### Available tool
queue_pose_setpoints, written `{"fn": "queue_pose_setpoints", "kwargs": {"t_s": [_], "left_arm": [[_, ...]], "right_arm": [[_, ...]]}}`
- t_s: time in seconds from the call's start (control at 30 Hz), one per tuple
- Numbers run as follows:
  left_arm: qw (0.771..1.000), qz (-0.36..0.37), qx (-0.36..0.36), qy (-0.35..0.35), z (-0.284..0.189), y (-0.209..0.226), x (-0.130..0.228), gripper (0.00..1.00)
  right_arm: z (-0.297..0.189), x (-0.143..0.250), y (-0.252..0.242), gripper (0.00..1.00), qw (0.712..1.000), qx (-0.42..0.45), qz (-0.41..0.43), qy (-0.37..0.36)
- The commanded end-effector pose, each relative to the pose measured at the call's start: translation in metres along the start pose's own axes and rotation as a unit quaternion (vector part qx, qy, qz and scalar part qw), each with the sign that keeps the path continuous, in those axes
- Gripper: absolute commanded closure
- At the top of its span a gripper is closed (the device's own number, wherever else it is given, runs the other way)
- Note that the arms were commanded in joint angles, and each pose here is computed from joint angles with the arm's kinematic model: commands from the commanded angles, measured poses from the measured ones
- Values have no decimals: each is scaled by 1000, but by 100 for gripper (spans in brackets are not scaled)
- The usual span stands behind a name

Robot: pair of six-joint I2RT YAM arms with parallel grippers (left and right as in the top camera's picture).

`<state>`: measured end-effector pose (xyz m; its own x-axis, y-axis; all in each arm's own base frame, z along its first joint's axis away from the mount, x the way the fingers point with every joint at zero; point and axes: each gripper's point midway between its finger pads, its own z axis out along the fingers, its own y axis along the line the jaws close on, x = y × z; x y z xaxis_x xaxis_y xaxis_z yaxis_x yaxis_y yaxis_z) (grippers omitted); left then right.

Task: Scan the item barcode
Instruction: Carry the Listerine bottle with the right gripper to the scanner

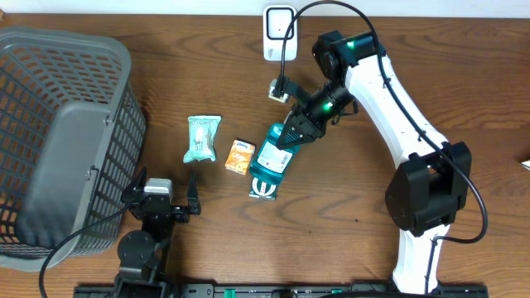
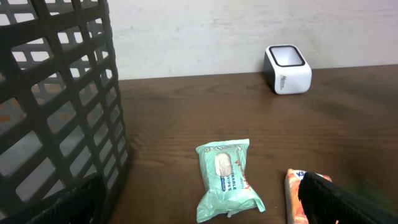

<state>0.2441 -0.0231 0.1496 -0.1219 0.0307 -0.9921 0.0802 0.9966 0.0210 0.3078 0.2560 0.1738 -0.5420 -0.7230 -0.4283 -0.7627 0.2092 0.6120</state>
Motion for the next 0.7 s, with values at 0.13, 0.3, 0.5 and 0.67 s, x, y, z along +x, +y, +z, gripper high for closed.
{"fn": "queue_pose_setpoints", "kwargs": {"t_s": [0.13,0.3,0.5,0.67], "left_arm": [[1000,-1,-7,28,1,2,18,2],[1000,-1,-7,28,1,2,18,2],[1000,-1,-7,28,1,2,18,2],[1000,-1,-7,28,1,3,18,2]], "right_arm": [[-15,-19,2,80,998,28,-44,-32],[-24,-25,-48,85,987,153,37,-26],[-50,-37,-97,87,939,320,118,-39],[-80,-60,-105,86,900,413,120,-68]]}}
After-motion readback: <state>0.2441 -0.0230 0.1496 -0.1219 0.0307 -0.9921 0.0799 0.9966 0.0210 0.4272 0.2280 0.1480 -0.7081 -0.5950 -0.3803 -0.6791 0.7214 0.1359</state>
